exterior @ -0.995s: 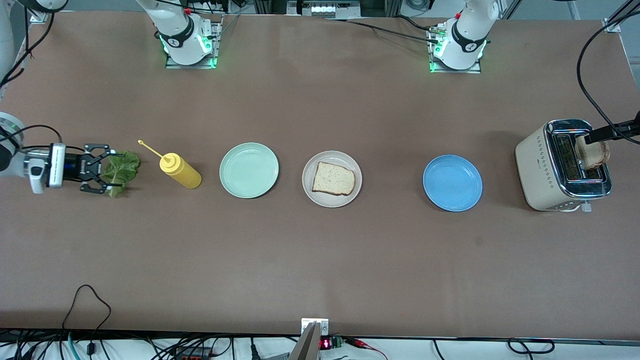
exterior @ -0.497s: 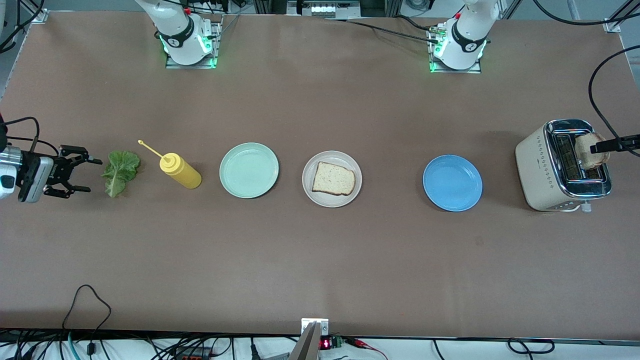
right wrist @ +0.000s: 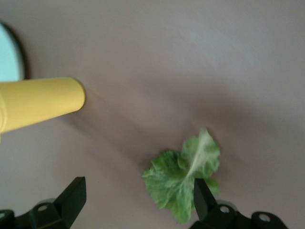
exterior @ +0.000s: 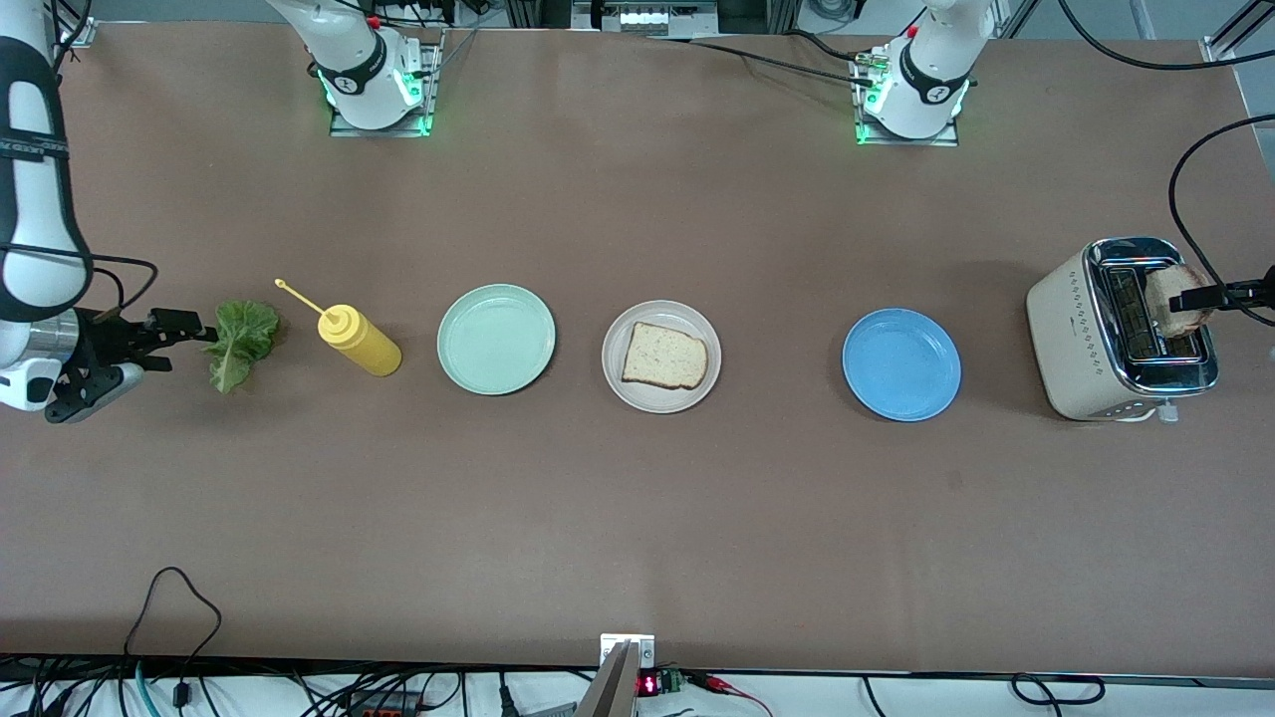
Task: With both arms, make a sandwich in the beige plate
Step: 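Grasp the lettuce with the right gripper while the left gripper grasps bread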
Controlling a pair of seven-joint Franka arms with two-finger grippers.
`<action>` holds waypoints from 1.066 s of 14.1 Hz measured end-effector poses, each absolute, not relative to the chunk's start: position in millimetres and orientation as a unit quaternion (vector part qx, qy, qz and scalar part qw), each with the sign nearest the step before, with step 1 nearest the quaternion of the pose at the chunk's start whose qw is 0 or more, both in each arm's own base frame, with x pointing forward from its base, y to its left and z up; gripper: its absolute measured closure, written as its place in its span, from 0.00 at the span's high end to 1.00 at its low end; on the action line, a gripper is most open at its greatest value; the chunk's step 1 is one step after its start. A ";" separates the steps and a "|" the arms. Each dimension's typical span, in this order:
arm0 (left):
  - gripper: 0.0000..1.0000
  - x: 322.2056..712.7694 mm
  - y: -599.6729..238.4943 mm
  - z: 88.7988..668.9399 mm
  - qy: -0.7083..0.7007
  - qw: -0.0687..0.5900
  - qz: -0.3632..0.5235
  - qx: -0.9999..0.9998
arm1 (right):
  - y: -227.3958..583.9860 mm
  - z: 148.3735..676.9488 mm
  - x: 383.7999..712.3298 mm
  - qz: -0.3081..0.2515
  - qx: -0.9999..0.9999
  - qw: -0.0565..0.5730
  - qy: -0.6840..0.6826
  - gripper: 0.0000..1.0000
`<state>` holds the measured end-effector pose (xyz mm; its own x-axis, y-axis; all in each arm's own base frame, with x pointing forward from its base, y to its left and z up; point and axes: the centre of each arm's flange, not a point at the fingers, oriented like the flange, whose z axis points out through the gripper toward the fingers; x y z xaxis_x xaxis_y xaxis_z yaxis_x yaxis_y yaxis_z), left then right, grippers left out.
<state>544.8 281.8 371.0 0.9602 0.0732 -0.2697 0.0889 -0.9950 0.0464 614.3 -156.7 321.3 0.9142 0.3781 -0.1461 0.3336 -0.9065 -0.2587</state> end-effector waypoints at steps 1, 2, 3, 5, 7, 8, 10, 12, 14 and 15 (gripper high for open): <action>0.85 544.2 282.3 366.6 0.038 0.032 -0.139 0.989 | -154.2 319.1 613.3 0.112 -0.978 0.091 -0.154 1.00; 0.75 543.7 282.2 363.2 0.038 0.034 -0.143 0.988 | -152.1 314.8 613.3 0.118 -0.983 0.061 -0.125 1.00; 0.65 542.8 282.1 361.2 0.038 0.035 -0.147 0.988 | -150.6 307.3 613.0 0.117 -0.987 0.029 -0.102 1.00; 0.44 540.6 284.2 359.7 0.040 0.037 -0.150 0.987 | -149.9 285.7 607.7 0.107 -0.991 -0.010 -0.080 1.00; 0.23 539.3 286.0 359.4 0.041 0.038 -0.151 0.987 | -151.1 261.0 600.3 0.094 -0.993 -0.022 -0.071 1.00; 0.15 539.2 286.0 359.4 0.041 0.038 -0.151 0.987 | -152.3 248.7 597.4 0.088 -0.993 -0.024 -0.071 1.00; 0.13 539.2 285.6 359.3 0.041 0.038 -0.152 0.987 | -154.7 228.9 594.7 0.081 -0.994 -0.028 -0.070 1.00; 0.10 539.1 285.1 359.8 0.040 0.039 -0.153 0.987 | -156.1 214.4 595.1 0.076 -0.994 -0.030 -0.070 1.00; 0.10 539.3 284.5 363.7 0.040 0.041 -0.158 0.986 | -157.1 203.8 596.9 0.067 -0.995 -0.034 -0.071 1.00; 0.10 539.6 284.0 367.7 0.040 0.042 -0.161 0.985 | -157.2 200.2 598.0 0.062 -0.995 -0.035 -0.072 0.98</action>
